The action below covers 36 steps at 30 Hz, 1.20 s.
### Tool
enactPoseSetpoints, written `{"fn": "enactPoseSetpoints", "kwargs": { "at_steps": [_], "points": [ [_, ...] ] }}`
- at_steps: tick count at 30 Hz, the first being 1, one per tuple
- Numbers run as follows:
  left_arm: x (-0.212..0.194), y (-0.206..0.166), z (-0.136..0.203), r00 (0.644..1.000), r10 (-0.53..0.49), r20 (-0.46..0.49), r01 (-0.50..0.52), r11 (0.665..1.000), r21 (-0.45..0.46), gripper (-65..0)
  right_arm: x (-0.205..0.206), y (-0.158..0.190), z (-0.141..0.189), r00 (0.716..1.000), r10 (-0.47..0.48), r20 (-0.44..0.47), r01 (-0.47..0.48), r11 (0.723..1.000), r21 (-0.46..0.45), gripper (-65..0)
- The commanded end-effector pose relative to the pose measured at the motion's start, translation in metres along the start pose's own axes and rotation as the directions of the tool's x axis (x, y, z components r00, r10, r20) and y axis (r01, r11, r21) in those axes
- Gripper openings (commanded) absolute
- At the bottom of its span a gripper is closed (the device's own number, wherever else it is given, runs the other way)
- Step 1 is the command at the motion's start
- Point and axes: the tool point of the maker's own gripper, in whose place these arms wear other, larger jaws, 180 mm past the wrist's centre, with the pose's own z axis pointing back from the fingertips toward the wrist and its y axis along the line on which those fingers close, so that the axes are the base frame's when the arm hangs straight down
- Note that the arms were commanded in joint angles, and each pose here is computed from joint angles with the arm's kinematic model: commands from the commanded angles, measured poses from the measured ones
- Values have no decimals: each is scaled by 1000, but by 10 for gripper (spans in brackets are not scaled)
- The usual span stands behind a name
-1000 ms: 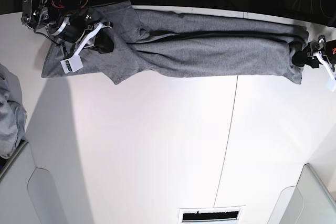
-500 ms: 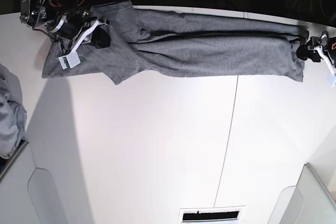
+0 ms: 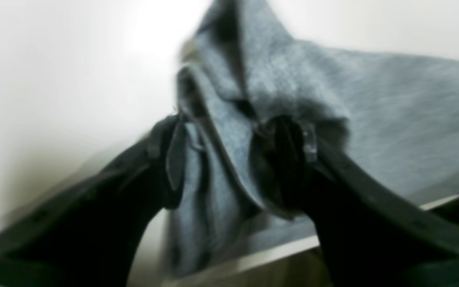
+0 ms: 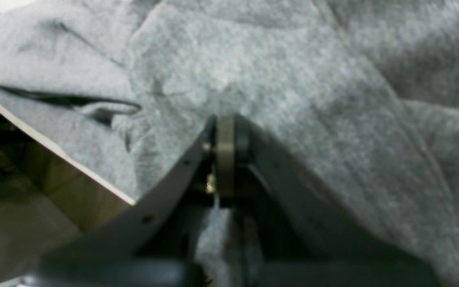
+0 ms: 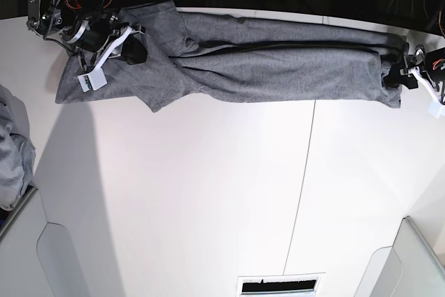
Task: Layout the t-shirt on the table in an organized manner, then fold the t-shirt properly
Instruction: 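Regrasp the folded strip's ends with both grippers, then carry the strip end with the left gripper toward the right gripper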
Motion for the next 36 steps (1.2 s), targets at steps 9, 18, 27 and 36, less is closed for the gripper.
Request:
{"fn": "enactPoseSetpoints", "kwargs": {
  "at_steps": [9, 18, 27, 36],
  "points": [
    [-10, -9, -3, 998, 17, -53, -19, 999, -37, -650, 12, 2, 3, 999, 11, 40, -11, 1000, 13, -650],
    [49, -5, 24, 996, -46, 78, 47, 999, -18, -650, 26, 5, 4, 996, -1, 84, -2, 999, 39, -650],
    [70, 7, 27, 988, -133, 82, 127, 989, 73, -650, 86, 22, 12, 974, 29, 227, -52, 994, 95, -650],
    [141, 17, 63, 955, -250, 160, 218, 956, 194, -650, 96, 20, 12, 972, 57, 227, -77, 994, 80, -650]
  ]
}}
